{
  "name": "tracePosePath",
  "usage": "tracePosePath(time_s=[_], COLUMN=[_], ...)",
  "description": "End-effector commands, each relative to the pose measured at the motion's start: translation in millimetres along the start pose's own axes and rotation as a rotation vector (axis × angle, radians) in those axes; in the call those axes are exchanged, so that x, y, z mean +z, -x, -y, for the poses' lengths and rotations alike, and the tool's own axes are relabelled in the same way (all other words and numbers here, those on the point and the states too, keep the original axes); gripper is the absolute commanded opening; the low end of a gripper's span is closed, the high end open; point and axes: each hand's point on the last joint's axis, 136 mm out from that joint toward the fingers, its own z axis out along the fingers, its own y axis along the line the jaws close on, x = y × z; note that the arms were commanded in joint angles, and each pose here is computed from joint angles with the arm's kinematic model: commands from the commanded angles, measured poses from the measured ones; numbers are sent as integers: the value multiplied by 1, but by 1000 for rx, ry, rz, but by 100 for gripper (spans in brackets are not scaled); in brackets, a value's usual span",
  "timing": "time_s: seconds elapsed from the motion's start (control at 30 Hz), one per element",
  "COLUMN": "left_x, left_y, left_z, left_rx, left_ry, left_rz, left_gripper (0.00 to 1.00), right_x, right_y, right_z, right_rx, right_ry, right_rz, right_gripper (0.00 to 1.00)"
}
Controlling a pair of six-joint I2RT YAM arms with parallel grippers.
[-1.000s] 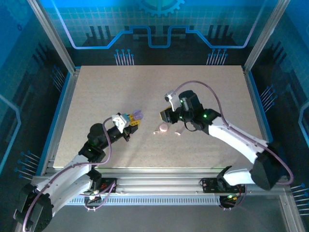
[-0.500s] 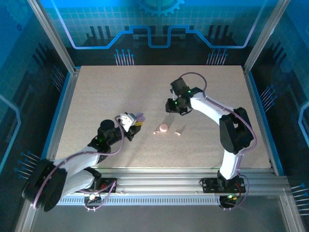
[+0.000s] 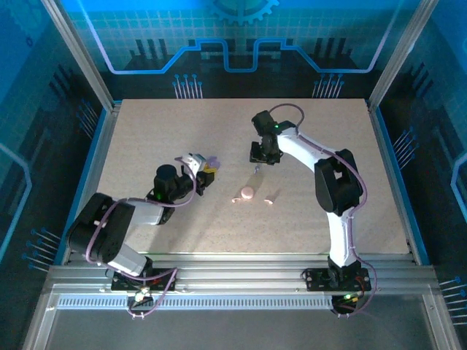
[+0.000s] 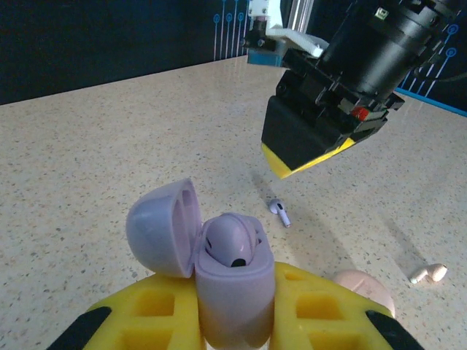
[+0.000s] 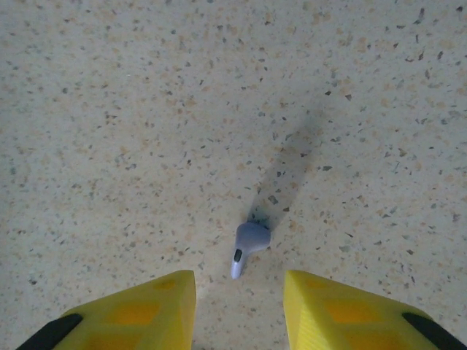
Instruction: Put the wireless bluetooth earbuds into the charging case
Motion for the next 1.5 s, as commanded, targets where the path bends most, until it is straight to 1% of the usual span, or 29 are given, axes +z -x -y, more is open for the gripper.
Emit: tracePosePath(time_s=[0.0, 0.3, 0.67, 0.93, 1.1, 1.3, 1.47], left_x=[10, 29, 31, 31, 31, 31, 31], left_y=[17, 12, 11, 13, 14, 15, 16], left_z=[0, -7, -8, -7, -7, -7, -6], left_rx=[-2, -14, -22, -26, -25, -26, -30], left_ry=[-62, -88, -92, -95, -95, -98, -102], left_rz=[65, 52, 52, 56, 56, 57, 56], left_gripper=[11, 11, 10, 10, 10, 10, 10], right_x=[10, 26, 38, 45, 49, 50, 44], right_y=[-2, -8, -19, -19, -16, -14, -8], right_z=[7, 11, 12, 15, 19, 24, 22], right_rx=[40, 50, 55, 58, 59, 56, 50], right_ry=[-32, -57, -45, -54, -62, -72, -62], right_rz=[-54, -108, -158, -158, -159, -154, -126], right_gripper=[37, 35, 33, 29, 23, 22, 17])
